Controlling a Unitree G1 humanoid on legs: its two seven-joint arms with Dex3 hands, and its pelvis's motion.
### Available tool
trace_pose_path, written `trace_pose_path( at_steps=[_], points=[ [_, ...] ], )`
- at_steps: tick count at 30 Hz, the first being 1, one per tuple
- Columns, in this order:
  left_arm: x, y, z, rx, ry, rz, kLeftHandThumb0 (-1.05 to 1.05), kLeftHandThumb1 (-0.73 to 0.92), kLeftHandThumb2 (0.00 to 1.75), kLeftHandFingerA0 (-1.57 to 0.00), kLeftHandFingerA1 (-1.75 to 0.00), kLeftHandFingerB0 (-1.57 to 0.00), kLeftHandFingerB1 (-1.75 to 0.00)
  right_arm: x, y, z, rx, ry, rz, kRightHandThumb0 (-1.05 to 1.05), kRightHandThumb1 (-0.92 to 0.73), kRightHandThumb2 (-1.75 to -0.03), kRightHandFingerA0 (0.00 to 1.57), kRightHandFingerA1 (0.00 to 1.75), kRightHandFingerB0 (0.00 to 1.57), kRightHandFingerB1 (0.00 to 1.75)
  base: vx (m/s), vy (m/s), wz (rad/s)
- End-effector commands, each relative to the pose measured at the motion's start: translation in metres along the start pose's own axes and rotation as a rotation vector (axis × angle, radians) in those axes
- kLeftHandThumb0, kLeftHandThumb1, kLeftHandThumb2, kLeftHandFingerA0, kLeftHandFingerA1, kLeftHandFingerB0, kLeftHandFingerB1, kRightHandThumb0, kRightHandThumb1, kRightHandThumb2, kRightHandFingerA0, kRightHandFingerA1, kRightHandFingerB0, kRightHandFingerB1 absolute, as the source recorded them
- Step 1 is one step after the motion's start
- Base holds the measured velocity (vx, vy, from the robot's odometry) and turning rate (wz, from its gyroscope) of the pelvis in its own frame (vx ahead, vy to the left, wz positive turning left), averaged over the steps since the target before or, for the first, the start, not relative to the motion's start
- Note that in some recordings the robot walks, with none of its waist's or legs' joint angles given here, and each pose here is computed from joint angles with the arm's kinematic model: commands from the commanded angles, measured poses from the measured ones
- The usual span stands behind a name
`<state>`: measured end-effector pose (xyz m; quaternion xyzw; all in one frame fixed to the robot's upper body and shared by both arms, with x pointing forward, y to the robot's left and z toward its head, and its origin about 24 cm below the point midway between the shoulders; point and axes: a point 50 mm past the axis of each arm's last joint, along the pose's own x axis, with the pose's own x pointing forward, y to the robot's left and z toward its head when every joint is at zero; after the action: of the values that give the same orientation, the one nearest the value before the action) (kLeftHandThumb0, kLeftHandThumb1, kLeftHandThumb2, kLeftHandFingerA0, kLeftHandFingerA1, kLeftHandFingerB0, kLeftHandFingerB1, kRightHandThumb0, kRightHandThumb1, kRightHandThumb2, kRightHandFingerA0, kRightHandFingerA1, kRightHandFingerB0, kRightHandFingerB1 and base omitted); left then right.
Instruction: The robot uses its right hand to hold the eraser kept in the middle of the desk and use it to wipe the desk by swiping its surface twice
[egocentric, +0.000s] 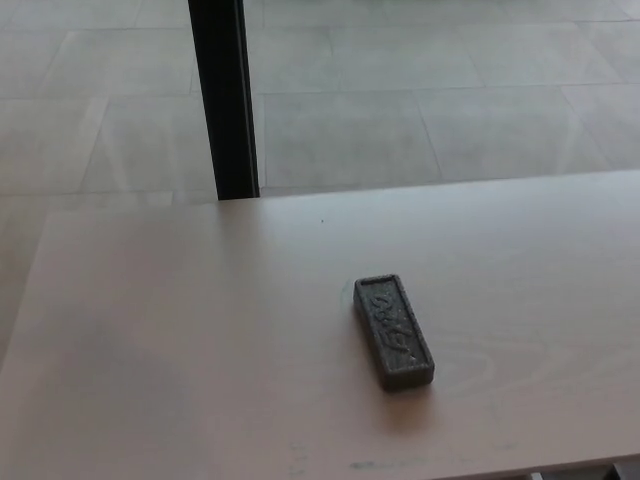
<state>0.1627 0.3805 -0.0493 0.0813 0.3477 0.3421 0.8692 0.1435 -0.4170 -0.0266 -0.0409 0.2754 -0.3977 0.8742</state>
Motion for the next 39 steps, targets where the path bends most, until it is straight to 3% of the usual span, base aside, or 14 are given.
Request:
trace_pose_path(
  at_steps=[1,6,9,14,15,16,19,21,23,24,29,30,31,39],
  points=[
    [0.002,0.021,0.013,-0.130,-0.021,0.121,-0.52,0.86,0.64,-0.57,-0.94,-0.43,-0.69,0.012,-0.036,0.102,0.389,-0.258,-0.194,-0.30,-0.78,-0.63,0.86,0.72,0.46,0.43,0.00,0.000,0.00],
    [0.003,0.021,0.016,-0.148,-0.022,0.118,-0.52,0.86,0.64,-0.59,-0.98,-0.45,-0.73,0.005,-0.034,0.190,0.432,-0.460,-0.196,-0.29,-0.79,-0.64,0.89,0.63,0.51,0.43,0.00,0.000,0.00],
    [0.003,0.021,0.014,-0.193,-0.008,0.106,-0.52,0.86,0.65,-0.55,-0.91,-0.43,-0.66,-0.013,-0.021,0.246,0.427,-0.637,-0.114,-0.28,-0.63,-0.84,1.03,0.79,0.85,0.54,0.00,0.000,0.00],
    [0.003,0.021,0.015,-0.147,-0.017,0.113,-0.52,0.87,0.66,-0.58,-0.94,-0.44,-0.69,-0.049,0.028,0.310,0.463,-0.803,0.052,-0.19,-0.71,-0.85,0.96,1.73,0.90,0.95,0.00,0.000,0.00],
    [0.003,0.021,0.015,-0.147,-0.017,0.113,-0.52,0.87,0.66,-0.58,-0.94,-0.44,-0.69,-0.050,0.029,0.311,0.462,-0.808,0.057,-0.19,-0.71,-0.85,0.96,1.73,0.90,0.95,0.00,0.000,0.00],
    [0.003,0.020,0.013,-0.139,-0.019,0.112,-0.52,0.87,0.65,-0.60,-0.97,-0.44,-0.70,-0.067,0.062,0.329,0.439,-0.880,0.169,-0.09,-0.66,-0.97,0.96,1.75,0.83,1.32,0.00,0.000,0.00],
    [0.004,0.018,0.014,-0.145,-0.014,0.114,-0.52,0.88,0.65,-0.58,-0.95,-0.44,-0.69,-0.083,0.086,0.337,0.380,-0.956,0.263,-0.11,-0.56,-1.07,0.93,1.75,0.80,1.39,0.00,0.000,0.00],
    [0.003,0.018,0.016,-0.154,-0.022,0.110,-0.51,0.88,0.64,-0.57,-0.95,-0.44,-0.70,-0.110,0.128,0.340,0.337,-1.024,0.453,-0.22,-0.49,-1.19,1.25,1.41,0.94,1.20,0.00,0.000,0.00],
    [0.003,0.017,0.016,-0.153,-0.024,0.107,-0.51,0.88,0.64,-0.57,-0.95,-0.44,-0.70,-0.112,0.129,0.340,0.332,-1.028,0.461,-0.22,-0.49,-1.19,1.25,1.41,0.94,1.20,0.00,0.000,0.00],
    [0.004,0.017,0.016,-0.157,-0.013,0.116,-0.52,0.87,0.64,-0.57,-0.94,-0.43,-0.67,-0.124,0.147,0.337,0.313,-1.043,0.529,-0.17,-0.43,-1.29,1.03,1.75,0.87,1.48,0.00,0.000,0.00],
    [0.005,0.015,0.017,-0.184,-0.007,0.103,-0.50,0.87,0.65,-0.57,-0.97,-0.43,-0.67,-0.152,0.199,0.315,0.193,-1.054,0.682,-0.13,-0.39,-1.34,1.01,1.71,0.88,1.43,0.00,-0.005,0.01],
    [0.005,0.016,0.017,-0.159,-0.015,0.106,-0.50,0.89,0.65,-0.57,-0.95,-0.42,-0.66,-0.155,0.219,0.303,0.131,-1.054,0.712,-0.16,-0.45,-1.23,1.24,1.36,0.99,1.17,0.00,0.000,0.00],
    [0.004,0.015,0.018,-0.152,-0.015,0.088,-0.51,0.90,0.65,-0.53,-0.92,-0.39,-0.65,-0.156,0.228,0.297,0.090,-1.056,0.724,-0.16,-0.35,-1.38,0.98,1.62,0.91,1.35,0.00,0.000,0.00],
    [0.004,0.016,0.017,-0.170,-0.009,0.091,-0.50,0.89,0.64,-0.53,-0.92,-0.43,-0.67,-0.161,0.274,0.261,-0.069,-1.023,0.813,-0.13,-0.45,-1.27,1.00,1.68,0.90,1.46,0.00,0.000,0.00]
  ],
)
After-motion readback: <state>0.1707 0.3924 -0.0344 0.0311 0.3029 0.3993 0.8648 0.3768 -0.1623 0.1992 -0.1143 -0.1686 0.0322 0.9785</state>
